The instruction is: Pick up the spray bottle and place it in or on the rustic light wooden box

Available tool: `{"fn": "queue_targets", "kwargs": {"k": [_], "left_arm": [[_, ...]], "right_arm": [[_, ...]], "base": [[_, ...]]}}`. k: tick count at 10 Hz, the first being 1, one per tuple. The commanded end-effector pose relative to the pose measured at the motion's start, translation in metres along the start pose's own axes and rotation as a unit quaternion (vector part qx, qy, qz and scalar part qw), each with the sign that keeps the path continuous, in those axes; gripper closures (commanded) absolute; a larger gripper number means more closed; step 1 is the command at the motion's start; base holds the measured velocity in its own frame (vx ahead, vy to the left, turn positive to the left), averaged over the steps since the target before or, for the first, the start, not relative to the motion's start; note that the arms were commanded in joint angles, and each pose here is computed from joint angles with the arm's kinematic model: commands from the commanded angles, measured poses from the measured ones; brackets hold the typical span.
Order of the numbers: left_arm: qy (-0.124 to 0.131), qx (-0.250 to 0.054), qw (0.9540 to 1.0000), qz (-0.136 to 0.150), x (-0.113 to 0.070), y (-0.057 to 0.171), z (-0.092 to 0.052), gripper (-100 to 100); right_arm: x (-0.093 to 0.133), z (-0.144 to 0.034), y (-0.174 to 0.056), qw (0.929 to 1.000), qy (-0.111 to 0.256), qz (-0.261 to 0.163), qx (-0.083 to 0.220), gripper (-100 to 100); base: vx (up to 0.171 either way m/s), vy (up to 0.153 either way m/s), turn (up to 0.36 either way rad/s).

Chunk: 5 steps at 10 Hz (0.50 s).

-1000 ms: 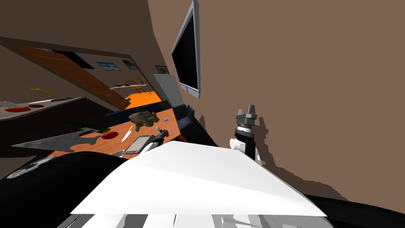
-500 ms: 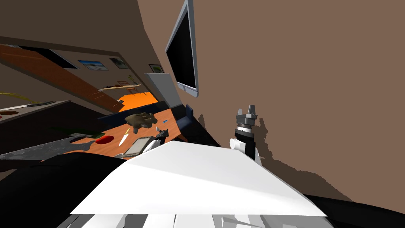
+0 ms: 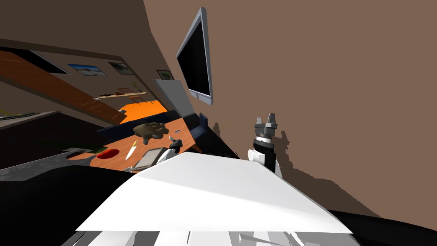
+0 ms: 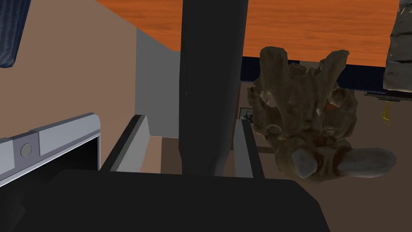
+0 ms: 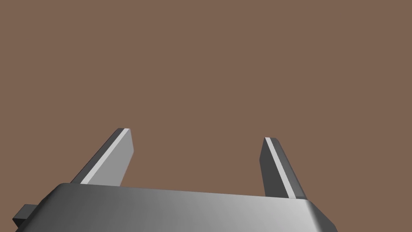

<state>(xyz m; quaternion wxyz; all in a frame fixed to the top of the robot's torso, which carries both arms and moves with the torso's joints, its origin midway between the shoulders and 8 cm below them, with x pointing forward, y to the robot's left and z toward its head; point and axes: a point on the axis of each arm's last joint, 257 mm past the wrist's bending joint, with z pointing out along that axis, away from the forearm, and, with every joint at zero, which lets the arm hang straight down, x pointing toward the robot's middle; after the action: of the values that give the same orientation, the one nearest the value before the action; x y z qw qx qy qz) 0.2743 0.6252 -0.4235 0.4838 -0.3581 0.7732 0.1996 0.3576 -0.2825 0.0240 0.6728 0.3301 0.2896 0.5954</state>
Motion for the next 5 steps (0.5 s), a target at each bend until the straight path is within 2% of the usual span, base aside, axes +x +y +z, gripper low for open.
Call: {"fn": "queue_targets", "kwargs": {"k": [1, 4, 5], "left_arm": [[0.0, 0.0, 1.0, 0.0, 0.0, 0.0, 0.0, 100], [0.0, -0.001, 1.0, 0.0, 0.0001, 0.0005, 0.0, 100], [0.0, -0.001, 1.0, 0.0, 0.0002, 0.0005, 0.0, 0]], "right_arm": [[0.0, 0.0, 0.0, 1.0, 0.0, 0.0, 0.0, 0], [0.0, 0.0, 0.0, 1.0, 0.0, 0.0, 0.0, 0], [0.0, 0.0, 0.0, 1.0, 0.0, 0.0, 0.0, 0]], "base": [[-0.005, 0.003, 0.005], [0.0, 0.0, 0.0], [0.0, 0.0, 0.0]]}}
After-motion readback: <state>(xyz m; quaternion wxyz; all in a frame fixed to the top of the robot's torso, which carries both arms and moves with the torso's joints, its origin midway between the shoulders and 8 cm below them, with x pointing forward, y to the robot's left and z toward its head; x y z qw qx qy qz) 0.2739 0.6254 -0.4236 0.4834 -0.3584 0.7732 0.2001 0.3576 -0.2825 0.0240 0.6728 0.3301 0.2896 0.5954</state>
